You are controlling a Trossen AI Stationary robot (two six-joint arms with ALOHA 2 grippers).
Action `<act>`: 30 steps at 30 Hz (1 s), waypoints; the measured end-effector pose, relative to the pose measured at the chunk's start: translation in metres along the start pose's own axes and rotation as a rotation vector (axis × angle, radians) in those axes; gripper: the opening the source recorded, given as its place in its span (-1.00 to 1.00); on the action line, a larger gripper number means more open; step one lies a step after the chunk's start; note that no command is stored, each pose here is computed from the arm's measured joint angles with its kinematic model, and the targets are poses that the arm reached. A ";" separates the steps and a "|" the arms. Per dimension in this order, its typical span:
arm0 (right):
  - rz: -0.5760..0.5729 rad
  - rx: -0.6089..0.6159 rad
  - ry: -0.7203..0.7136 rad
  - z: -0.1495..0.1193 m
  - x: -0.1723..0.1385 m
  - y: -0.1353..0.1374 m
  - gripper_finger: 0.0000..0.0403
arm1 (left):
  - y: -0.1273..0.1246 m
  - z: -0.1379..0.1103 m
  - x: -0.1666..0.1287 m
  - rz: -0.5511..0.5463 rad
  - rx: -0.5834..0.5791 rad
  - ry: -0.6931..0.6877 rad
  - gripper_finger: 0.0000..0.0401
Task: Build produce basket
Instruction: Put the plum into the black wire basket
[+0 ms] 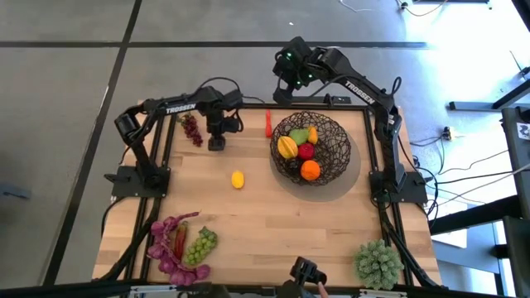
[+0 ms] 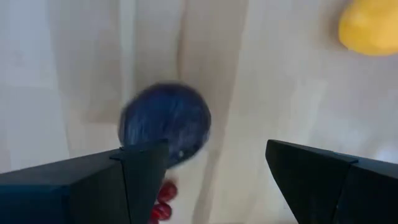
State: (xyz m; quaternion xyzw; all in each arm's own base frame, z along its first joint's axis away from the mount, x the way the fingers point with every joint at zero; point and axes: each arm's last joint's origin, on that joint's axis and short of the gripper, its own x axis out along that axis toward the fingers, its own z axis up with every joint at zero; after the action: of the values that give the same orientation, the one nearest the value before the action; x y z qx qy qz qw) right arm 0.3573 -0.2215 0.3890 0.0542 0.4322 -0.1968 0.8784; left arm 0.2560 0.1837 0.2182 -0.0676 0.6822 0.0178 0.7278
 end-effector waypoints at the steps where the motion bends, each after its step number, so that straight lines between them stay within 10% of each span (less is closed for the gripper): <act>1: 0.000 0.002 0.000 0.000 0.000 0.000 0.71 | 0.001 0.000 -0.001 0.004 0.001 -0.007 0.30; 30: 0.002 0.005 0.000 0.000 0.000 0.000 0.71 | 0.012 -0.008 0.013 0.221 -0.110 0.076 0.30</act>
State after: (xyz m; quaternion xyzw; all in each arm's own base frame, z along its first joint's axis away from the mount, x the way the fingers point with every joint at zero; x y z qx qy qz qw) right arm 0.3573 -0.2215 0.3890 0.0566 0.4318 -0.1971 0.8783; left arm 0.2473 0.1933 0.2042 -0.0325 0.7105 0.1327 0.6903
